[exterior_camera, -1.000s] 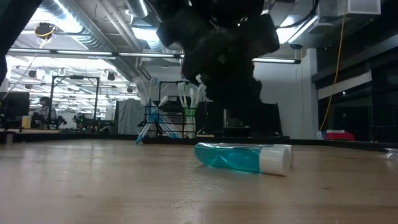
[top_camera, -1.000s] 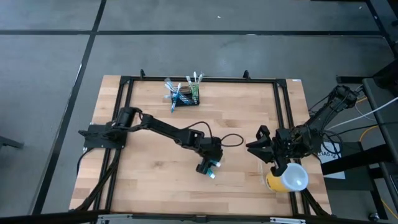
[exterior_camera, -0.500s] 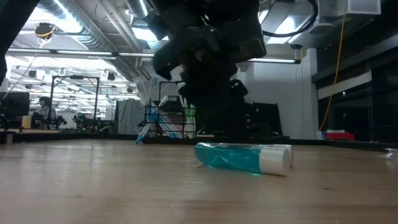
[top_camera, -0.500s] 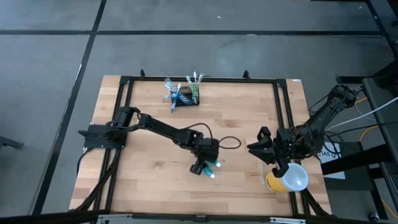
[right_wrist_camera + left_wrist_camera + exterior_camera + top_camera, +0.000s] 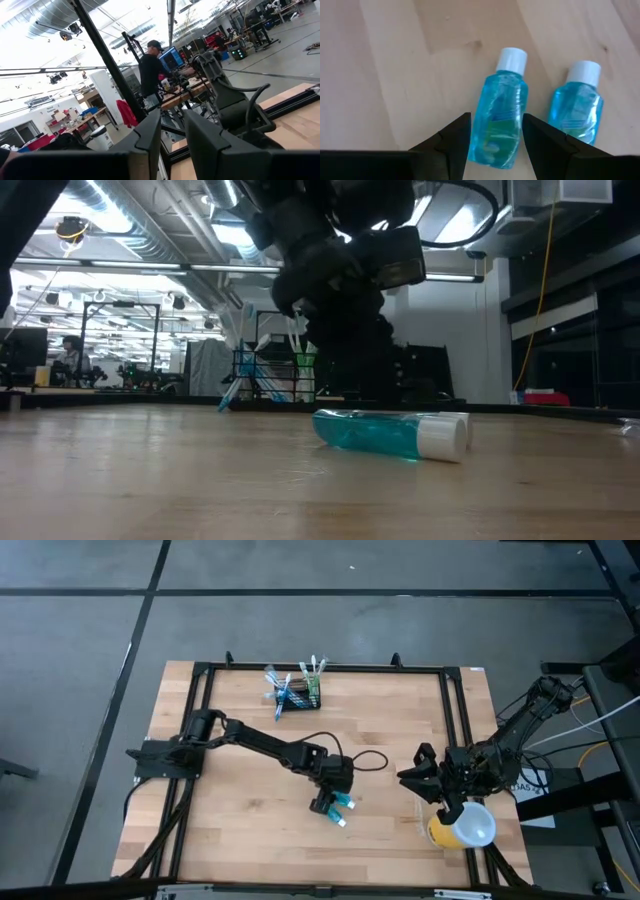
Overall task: Pick & Place toothbrushing station
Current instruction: Put the top mouthwash bottle into the wire organizer
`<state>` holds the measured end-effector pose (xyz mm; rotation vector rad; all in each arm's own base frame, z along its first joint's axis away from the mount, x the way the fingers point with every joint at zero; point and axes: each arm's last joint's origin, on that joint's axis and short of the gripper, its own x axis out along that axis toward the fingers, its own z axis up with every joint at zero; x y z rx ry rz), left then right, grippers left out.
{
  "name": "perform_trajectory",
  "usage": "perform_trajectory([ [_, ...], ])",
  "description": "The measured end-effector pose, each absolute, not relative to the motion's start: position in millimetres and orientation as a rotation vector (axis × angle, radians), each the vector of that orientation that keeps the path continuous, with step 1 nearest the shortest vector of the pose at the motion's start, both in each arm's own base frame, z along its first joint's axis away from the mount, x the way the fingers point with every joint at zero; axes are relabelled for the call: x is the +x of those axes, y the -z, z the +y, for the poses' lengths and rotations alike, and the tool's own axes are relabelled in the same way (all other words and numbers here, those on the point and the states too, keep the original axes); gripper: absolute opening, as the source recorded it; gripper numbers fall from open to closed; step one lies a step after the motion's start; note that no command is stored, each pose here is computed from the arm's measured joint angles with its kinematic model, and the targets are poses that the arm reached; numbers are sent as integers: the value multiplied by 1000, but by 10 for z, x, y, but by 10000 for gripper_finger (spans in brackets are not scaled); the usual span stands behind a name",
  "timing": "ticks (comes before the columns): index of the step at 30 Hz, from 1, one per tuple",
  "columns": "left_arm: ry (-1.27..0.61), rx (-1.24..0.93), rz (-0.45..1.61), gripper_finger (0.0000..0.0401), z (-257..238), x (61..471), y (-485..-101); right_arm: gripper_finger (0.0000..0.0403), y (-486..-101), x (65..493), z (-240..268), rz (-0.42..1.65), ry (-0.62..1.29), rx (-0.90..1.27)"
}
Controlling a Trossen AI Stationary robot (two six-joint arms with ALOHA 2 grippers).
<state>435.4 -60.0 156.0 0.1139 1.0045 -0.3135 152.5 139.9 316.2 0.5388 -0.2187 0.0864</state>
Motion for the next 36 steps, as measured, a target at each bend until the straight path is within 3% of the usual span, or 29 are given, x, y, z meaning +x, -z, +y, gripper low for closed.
perform_trajectory([
  [13, 411, 119, 893, 170, -815, 4402, -1618, 89, -3161, 1526, 1397, -218, -79, 544],
  [36, 331, 195, 776, 168, -865, 4554, -1475, 89, -3207, 1513, 1385, -259, -77, 520],
])
